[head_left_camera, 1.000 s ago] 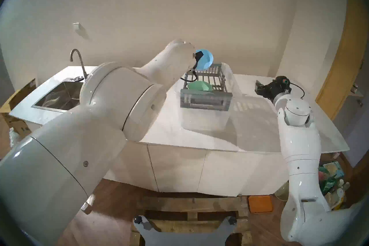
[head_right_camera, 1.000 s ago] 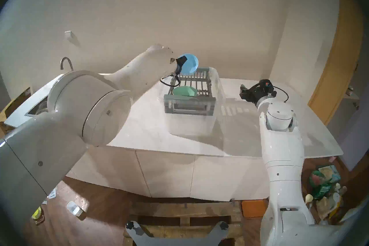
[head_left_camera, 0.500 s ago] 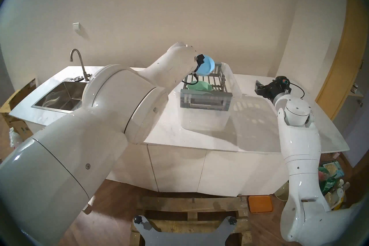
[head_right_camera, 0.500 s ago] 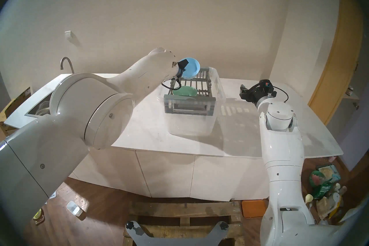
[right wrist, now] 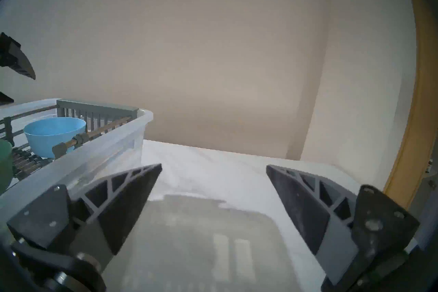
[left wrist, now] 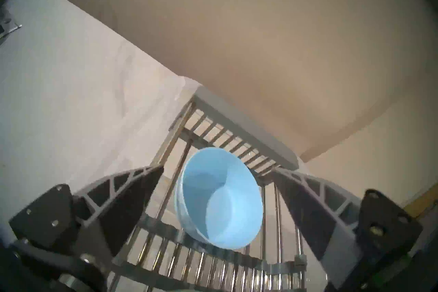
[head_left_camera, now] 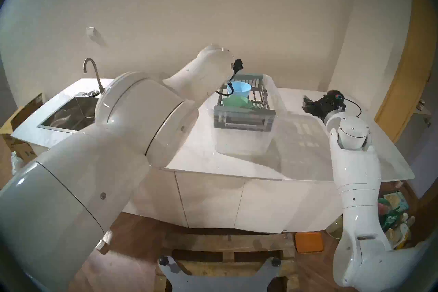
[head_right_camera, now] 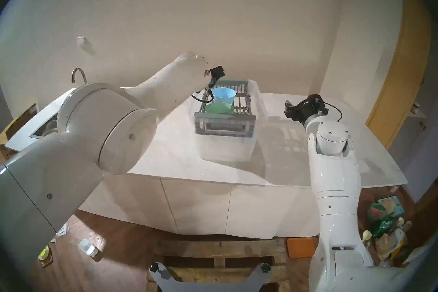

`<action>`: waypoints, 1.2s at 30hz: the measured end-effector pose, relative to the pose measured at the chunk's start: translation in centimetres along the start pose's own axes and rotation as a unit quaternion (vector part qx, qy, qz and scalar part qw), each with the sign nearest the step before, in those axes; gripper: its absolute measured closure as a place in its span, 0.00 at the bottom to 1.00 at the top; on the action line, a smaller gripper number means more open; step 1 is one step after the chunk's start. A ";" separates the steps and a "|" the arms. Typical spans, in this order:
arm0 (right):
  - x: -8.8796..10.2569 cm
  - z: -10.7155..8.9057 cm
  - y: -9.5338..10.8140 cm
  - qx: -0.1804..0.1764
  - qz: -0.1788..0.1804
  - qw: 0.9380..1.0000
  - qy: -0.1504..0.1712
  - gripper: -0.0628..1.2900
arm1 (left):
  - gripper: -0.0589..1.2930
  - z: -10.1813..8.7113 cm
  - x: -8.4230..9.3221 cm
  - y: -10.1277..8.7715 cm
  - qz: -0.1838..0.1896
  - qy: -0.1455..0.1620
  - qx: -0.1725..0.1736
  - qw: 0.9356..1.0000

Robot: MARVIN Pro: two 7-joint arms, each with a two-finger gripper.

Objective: Place the plate or bowl neatly into the plate slot of the drying rack

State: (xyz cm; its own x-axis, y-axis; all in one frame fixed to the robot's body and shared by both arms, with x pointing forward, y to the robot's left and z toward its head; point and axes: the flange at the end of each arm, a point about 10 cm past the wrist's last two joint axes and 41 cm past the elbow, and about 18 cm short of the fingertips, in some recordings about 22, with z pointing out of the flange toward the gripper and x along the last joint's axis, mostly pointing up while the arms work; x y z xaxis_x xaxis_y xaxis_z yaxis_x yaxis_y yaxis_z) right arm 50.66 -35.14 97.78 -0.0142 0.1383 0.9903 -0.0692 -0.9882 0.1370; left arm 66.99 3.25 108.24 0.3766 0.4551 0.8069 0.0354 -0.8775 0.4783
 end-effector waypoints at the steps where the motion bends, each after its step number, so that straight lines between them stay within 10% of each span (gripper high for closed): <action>1: 0.0 0.0 0.0 0.000 0.000 1.000 0.000 0.07 | 0.06 -0.1 0.7 -0.2 0.022 0.012 0.003 1.000; 6: 0.0 0.0 0.0 0.000 0.000 1.000 0.001 0.07 | 0.06 -0.4 4.6 -3.1 0.122 0.070 0.023 0.990; 15: 0.1 0.0 0.0 0.000 0.000 1.000 0.001 0.07 | 0.06 -1.6 11.4 -10.6 0.286 0.186 0.050 0.939; 25: 0.0 0.0 0.0 0.000 0.000 1.000 0.000 0.07 | 0.06 -1.9 11.6 -18.4 0.266 0.198 0.073 0.941; 36: -0.2 0.1 0.0 0.000 0.000 1.000 -0.002 0.07 | 0.06 -0.8 4.4 -20.9 0.267 0.183 0.023 0.946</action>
State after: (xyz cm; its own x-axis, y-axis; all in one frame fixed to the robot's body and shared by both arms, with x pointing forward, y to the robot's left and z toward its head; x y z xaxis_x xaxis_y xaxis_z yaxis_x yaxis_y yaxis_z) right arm 50.71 -35.19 97.62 -0.0097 0.1372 0.9905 -0.0694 -0.9882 0.1362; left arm 67.19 23.72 102.12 0.0077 -0.0395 0.9992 -0.0263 -0.9989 -0.0393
